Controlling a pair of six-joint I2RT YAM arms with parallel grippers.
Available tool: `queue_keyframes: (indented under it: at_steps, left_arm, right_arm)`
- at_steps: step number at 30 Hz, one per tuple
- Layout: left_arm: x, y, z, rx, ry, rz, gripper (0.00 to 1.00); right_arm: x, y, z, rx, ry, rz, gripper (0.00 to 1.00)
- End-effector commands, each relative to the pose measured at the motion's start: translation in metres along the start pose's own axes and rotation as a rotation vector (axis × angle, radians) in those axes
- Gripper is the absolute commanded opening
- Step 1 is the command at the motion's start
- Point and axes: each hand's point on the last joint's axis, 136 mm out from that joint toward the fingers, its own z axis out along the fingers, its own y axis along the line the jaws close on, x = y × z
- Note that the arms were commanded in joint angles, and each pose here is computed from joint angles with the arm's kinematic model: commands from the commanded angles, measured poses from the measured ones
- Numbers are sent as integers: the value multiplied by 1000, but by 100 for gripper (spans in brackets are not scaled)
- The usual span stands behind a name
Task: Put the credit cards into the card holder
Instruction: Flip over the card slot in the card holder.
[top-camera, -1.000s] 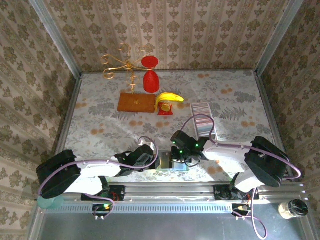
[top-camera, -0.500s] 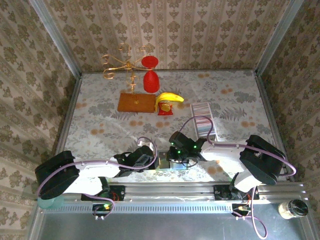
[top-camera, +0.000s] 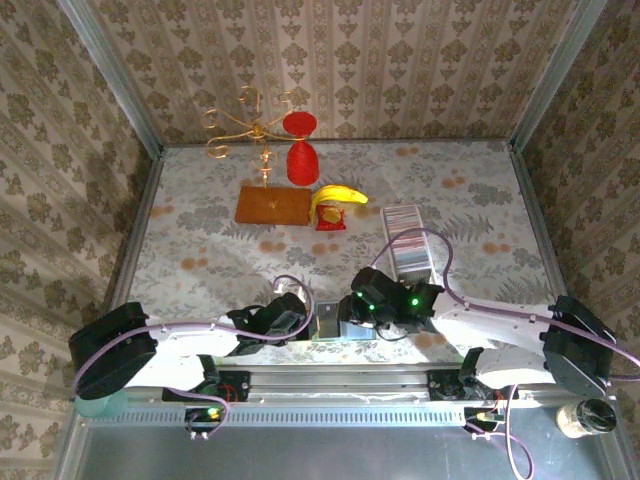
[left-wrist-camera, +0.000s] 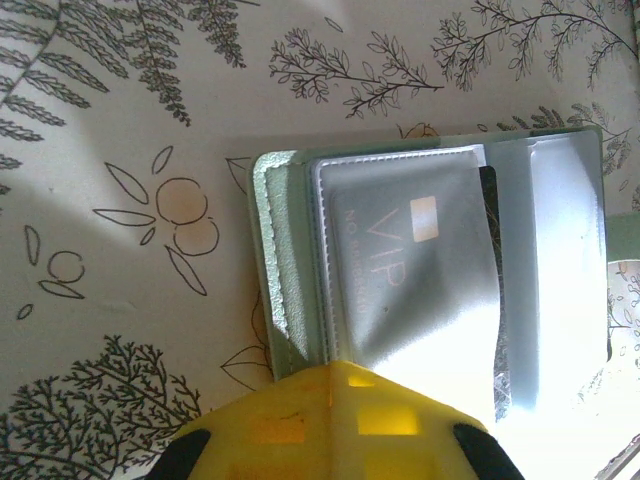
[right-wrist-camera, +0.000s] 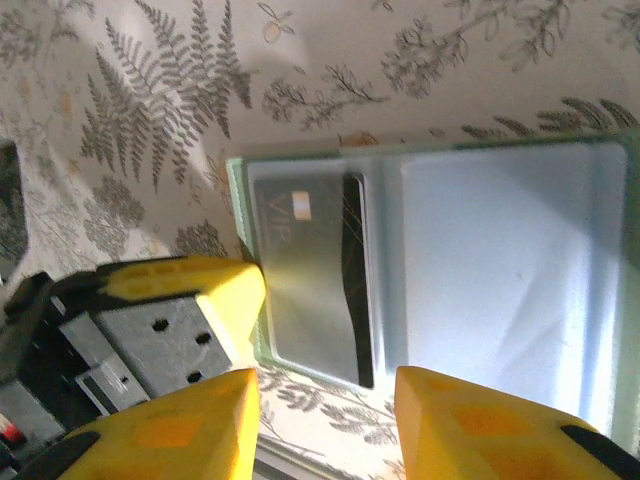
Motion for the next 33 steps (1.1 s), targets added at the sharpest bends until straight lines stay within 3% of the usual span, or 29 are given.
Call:
queue_keyframes:
  at_steps: [1, 20, 26, 33]
  left_arm:
    - [13, 21, -1, -67, 34, 0, 0]
    - [14, 18, -4, -47, 35, 21, 0]
    - [15, 17, -4, -44, 36, 24, 0]
    - [16, 18, -4, -42, 37, 24, 0]
  right_arm:
    - [12, -36, 2, 122, -7, 30, 38]
    - [25, -48, 33, 156, 7, 57, 48]
    - [25, -39, 38, 132, 11, 60, 54]
    - [22, -23, 45, 77, 5, 74, 55]
